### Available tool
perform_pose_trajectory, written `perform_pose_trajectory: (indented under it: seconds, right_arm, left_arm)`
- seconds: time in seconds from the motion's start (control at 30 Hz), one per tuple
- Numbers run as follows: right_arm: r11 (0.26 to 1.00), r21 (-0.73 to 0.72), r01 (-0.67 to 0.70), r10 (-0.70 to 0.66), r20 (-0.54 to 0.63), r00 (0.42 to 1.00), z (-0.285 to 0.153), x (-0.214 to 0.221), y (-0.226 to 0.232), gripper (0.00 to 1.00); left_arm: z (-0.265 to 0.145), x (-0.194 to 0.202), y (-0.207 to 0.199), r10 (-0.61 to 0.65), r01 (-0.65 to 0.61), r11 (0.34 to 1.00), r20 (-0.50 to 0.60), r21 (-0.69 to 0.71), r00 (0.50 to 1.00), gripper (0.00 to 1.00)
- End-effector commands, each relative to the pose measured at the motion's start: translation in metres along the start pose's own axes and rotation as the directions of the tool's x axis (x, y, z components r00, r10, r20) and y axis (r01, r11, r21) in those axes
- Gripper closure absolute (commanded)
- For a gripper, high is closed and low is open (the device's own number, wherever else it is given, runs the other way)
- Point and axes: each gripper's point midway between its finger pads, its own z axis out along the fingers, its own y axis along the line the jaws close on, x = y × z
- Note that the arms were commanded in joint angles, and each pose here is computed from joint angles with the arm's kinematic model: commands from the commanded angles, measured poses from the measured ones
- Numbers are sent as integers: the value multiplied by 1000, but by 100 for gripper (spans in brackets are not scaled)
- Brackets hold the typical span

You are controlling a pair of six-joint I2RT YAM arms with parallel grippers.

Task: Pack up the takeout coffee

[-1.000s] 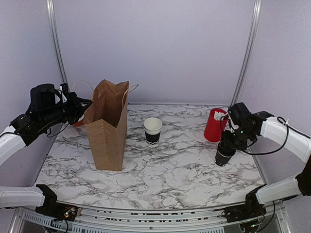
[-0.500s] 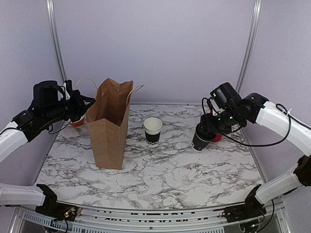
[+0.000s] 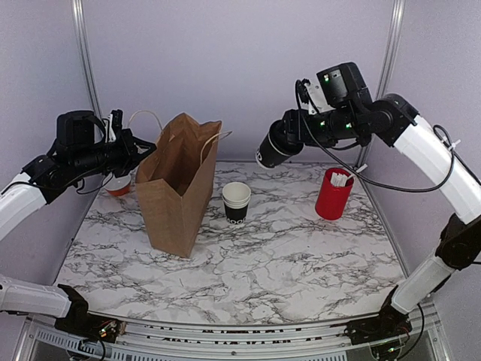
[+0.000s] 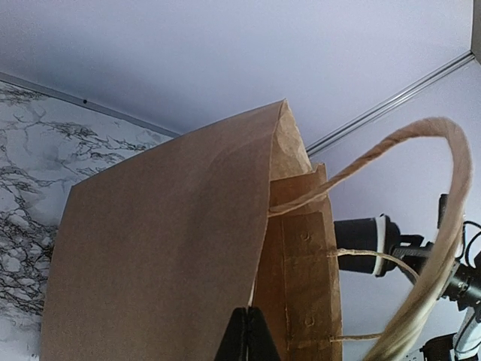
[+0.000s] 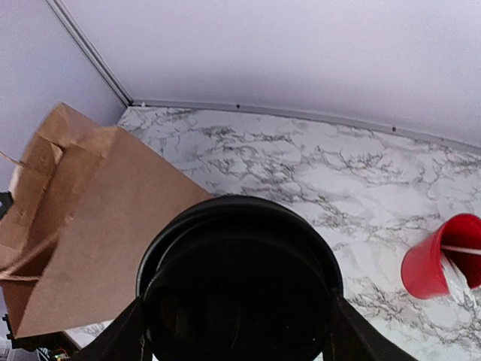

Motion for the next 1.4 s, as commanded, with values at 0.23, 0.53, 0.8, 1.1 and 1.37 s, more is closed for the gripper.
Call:
perform_pose_trajectory:
  seconds: [0.23, 0.53, 0.8, 1.1, 1.37]
  right_arm:
    - [978, -186, 91, -27, 321, 947, -39, -110, 63, 43]
    - [895, -409, 179, -28, 349, 937, -35, -115, 146, 43]
    - [848, -498, 181, -80, 217, 973, -10, -61, 192, 42]
    - [881, -452, 139, -144, 25, 989, 28, -7, 182, 42]
    - [916, -376, 142, -185, -81, 979, 33, 17, 158, 42]
  left_arm:
    - [7, 14, -8, 2, -1, 1000, -84, 4, 996, 100]
    - [16, 27, -18, 11, -12, 1000, -103, -11, 995, 100]
    - [11, 16, -27, -34, 33, 999, -25, -36, 999, 100]
    - [4, 18, -49, -122, 123, 992, 71, -7, 990, 100]
    - [1, 26, -61, -204, 199, 979, 127, 54, 971, 100]
